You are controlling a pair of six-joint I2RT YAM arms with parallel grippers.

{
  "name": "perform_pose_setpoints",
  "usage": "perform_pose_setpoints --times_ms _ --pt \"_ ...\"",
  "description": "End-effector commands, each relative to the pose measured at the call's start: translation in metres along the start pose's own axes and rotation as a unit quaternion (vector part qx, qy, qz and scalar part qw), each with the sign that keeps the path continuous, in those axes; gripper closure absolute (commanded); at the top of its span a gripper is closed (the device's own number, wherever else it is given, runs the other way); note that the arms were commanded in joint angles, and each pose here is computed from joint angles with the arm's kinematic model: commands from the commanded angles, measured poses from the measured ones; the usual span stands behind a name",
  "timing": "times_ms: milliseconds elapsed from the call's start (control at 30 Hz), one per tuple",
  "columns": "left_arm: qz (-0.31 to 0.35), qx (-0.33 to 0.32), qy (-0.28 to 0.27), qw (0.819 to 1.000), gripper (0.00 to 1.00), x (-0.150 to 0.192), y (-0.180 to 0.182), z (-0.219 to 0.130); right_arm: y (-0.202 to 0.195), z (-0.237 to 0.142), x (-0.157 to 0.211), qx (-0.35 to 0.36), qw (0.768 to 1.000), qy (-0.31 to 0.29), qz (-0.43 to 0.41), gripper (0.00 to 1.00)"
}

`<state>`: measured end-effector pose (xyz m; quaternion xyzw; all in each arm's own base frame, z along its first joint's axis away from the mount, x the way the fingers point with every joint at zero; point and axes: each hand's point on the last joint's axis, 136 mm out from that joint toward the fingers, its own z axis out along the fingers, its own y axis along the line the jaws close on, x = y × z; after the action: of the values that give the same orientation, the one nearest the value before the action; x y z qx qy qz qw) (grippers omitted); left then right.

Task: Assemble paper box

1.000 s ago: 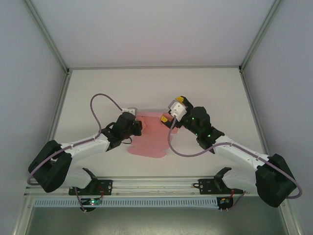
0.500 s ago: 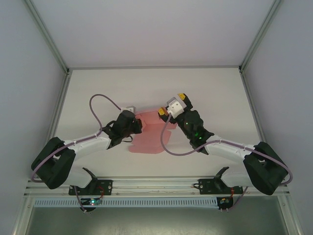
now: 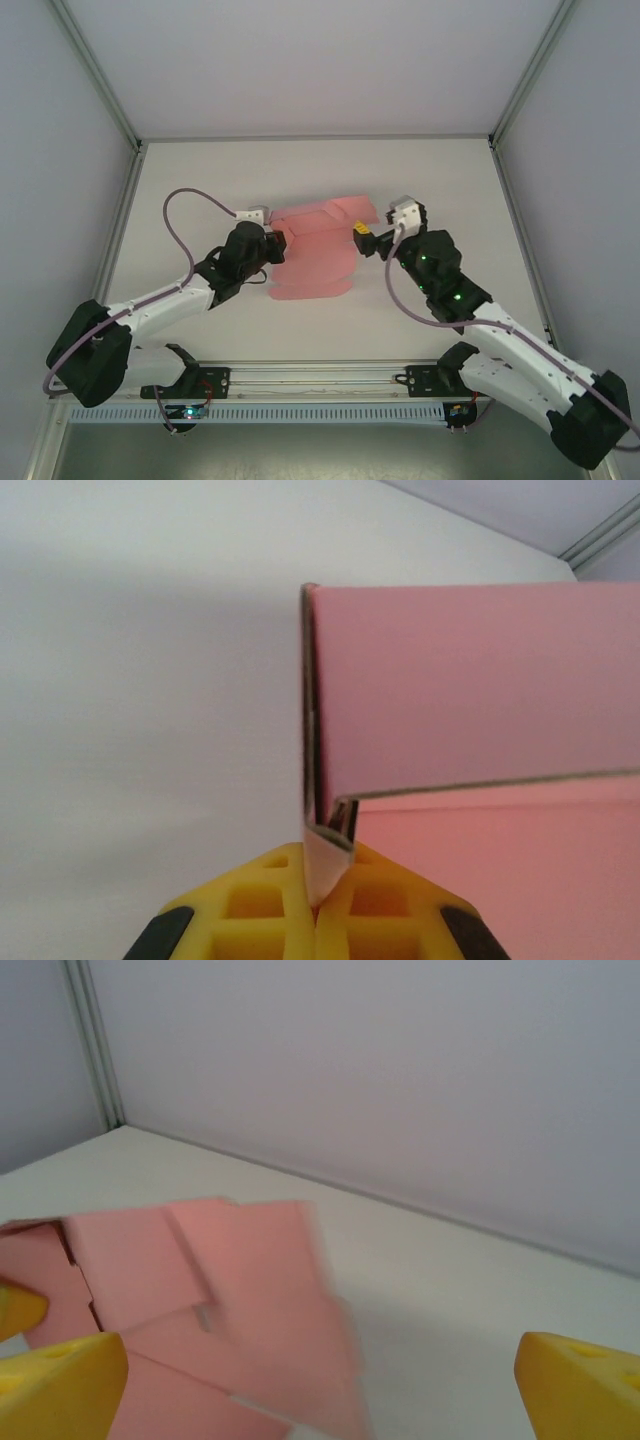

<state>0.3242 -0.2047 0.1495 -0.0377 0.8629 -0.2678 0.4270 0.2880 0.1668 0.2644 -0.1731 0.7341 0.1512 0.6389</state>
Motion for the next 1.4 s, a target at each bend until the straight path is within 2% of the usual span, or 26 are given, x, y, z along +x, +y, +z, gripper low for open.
perform_pose_setpoints --times_ms 0,67,167,433,667,1367 --pt "0.018 -0.002 -0.049 0.999 1.0 -0.021 0.002 -0.012 -0.001 -0.009 0.054 -0.022 0.995 0.08 0.061 0.02" --pt "0.023 0.0 -0.054 0.998 1.0 -0.022 0.002 -0.017 -0.017 -0.013 0.065 0.01 0.994 0.09 0.069 0.02" --pt "0.025 0.0 -0.058 0.998 1.0 -0.022 0.003 -0.022 -0.026 -0.013 0.077 0.02 0.991 0.098 0.085 0.02" --pt "0.036 0.026 -0.047 0.998 1.0 -0.016 -0.004 -0.022 -0.012 0.002 0.069 -0.033 0.99 0.094 0.098 0.02" --pt "0.037 0.042 -0.036 0.998 1.0 -0.012 -0.009 -0.022 -0.012 0.007 0.068 -0.035 0.99 0.089 0.102 0.02" --pt "0.046 0.089 -0.005 0.995 1.0 -0.004 -0.03 -0.006 0.015 0.023 0.061 -0.104 0.984 0.077 0.121 0.02"
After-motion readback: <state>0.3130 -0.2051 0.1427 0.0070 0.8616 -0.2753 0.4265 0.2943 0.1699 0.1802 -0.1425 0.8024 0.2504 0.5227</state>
